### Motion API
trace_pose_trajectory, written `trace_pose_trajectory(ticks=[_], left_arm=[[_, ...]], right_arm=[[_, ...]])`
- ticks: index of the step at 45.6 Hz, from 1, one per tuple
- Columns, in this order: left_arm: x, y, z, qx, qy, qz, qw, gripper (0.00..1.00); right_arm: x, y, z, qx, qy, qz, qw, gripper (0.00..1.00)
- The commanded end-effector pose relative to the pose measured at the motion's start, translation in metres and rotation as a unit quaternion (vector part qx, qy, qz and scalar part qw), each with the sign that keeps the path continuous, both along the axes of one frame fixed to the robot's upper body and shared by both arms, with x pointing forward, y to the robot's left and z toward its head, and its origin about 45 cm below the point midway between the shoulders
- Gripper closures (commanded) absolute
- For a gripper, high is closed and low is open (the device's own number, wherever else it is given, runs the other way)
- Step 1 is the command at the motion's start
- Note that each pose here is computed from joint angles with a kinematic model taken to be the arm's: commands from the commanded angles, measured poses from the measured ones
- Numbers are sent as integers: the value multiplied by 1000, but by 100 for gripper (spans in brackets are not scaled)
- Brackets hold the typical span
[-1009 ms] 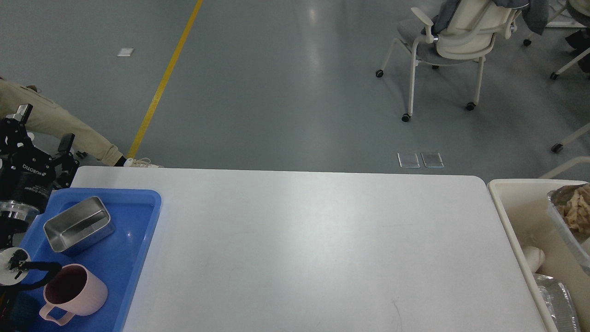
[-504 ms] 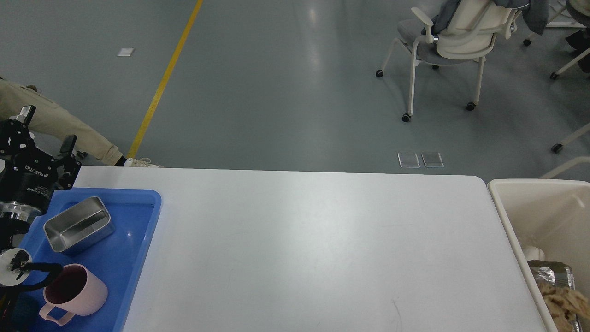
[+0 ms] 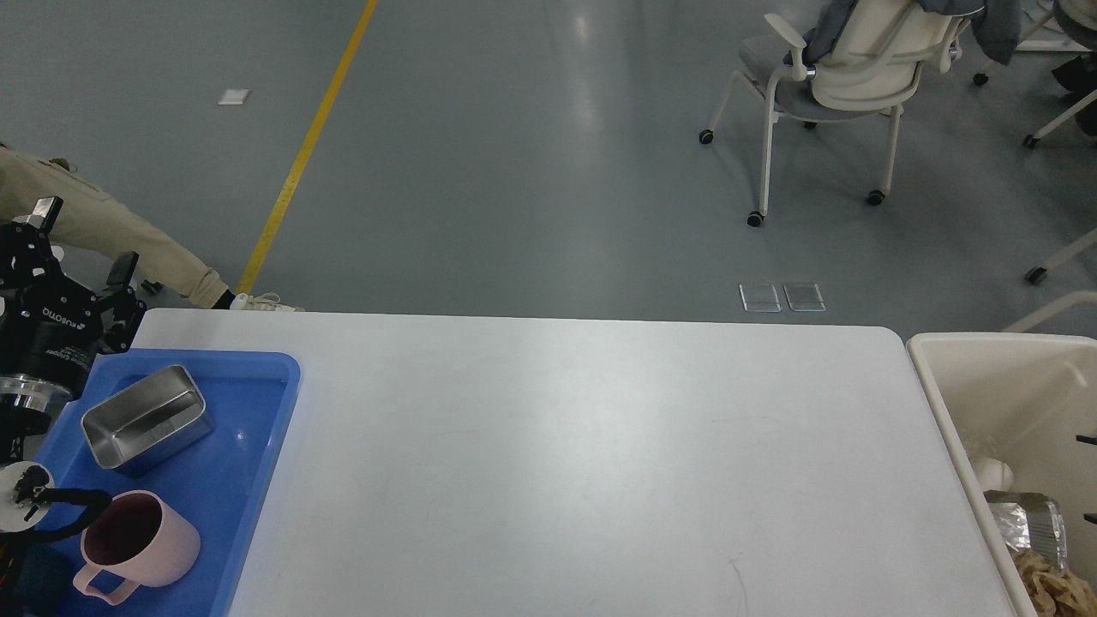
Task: Tidy desktop
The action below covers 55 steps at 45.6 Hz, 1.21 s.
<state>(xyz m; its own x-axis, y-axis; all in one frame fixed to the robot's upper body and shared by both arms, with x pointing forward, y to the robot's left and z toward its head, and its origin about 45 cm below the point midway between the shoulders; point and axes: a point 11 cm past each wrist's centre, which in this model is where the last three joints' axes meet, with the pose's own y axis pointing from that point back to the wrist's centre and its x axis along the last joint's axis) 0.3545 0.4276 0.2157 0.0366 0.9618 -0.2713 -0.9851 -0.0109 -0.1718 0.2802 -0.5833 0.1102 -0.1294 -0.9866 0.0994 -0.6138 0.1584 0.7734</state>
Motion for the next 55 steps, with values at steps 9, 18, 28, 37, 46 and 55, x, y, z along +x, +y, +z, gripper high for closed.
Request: trace_pose_trajectory(ticks=[9,18,28,37,46,55], left_arm=[[0,0,0,0,0,1,1000,3],[0,-2,-2,-3,0,0,1000,3],[-1,0,-1,-11,-7,6,1000,3],[-2,-6,-7,-37,-8,8,999,3],[-12,-10,-17,-75,-7,-18,997,3],[-17,-13,-26,-91,6,-24,996,3]], right_arm=[[105,82,39,52,-98,69,991,0],[162,178,52,111,-140,136,974,0],[191,238,73,294,-245,57,922,0],[184,275,70,418,-285,30,862,0],[166,313,65,508,-304,14,806,0],[161,338,59,568,-315,-26,760,0]])
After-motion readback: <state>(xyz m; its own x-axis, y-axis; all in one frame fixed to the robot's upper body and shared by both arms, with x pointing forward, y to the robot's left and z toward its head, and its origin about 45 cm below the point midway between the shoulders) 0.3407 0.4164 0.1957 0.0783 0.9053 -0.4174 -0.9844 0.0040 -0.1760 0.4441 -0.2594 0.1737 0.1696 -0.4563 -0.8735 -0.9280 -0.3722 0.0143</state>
